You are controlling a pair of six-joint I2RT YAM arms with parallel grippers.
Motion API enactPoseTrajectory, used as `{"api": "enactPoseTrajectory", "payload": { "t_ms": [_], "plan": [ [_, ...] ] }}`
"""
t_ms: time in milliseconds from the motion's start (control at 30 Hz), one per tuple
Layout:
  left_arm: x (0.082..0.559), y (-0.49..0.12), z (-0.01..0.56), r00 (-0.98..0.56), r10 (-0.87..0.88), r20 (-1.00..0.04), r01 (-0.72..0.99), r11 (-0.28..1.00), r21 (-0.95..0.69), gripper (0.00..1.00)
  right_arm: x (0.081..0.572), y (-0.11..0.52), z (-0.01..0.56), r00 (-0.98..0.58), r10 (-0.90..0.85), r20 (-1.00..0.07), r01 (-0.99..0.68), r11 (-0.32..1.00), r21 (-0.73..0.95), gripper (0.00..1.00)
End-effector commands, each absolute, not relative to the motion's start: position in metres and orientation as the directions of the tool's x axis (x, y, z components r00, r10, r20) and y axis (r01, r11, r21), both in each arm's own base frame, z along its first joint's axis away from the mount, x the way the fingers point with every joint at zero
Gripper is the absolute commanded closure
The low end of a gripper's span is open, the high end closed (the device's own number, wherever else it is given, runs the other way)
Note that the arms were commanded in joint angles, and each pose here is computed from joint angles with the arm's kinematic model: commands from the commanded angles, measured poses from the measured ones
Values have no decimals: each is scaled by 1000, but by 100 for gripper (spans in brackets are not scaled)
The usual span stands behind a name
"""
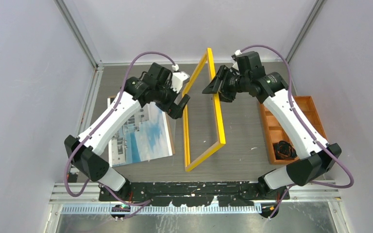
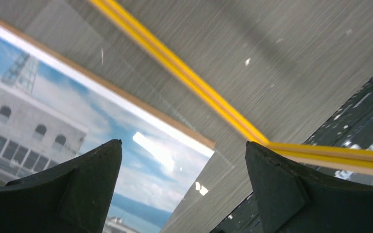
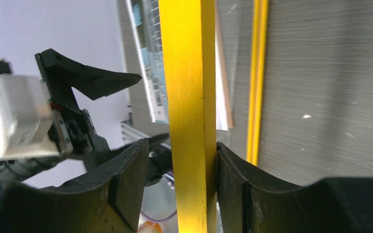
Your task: Put the photo into the frame
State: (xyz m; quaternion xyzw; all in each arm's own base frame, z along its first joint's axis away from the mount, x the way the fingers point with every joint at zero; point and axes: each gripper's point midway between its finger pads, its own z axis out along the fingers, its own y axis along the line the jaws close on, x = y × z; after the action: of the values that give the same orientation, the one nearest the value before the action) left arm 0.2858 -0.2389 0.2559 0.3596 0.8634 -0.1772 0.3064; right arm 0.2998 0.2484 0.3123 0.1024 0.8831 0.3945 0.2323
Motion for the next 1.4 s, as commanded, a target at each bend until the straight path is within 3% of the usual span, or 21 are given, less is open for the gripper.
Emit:
{"api": "enactPoseTrajectory", "payload": {
  "t_ms": [0,233,433,800,1133,1367],
  "plan": [
    [305,-204,228,-573,550,-608,690,724,5,0,290,211,323,-819,331,-468,-36,785,618,45],
    [333,-160,168,-623,586,-518,631,768,108,0,285,188,285,-842,243,-481,-16,880,474,46],
    [340,-149,140,-629,615,-476,620,766,170,0,283,167,255,-865,159,-477,-11,942,335,60],
    [344,-136,127,-636,628,-448,613,764,202,0,291,159,195,-908,101,-407,7,974,225,65],
    [349,-112,112,-659,635,-404,592,769,243,0,312,119,134,-925,65,-375,98,993,-71,67],
    [349,-104,103,-669,634,-386,590,770,243,0,314,104,80,-958,25,-286,92,970,-223,70]
  ]
}}
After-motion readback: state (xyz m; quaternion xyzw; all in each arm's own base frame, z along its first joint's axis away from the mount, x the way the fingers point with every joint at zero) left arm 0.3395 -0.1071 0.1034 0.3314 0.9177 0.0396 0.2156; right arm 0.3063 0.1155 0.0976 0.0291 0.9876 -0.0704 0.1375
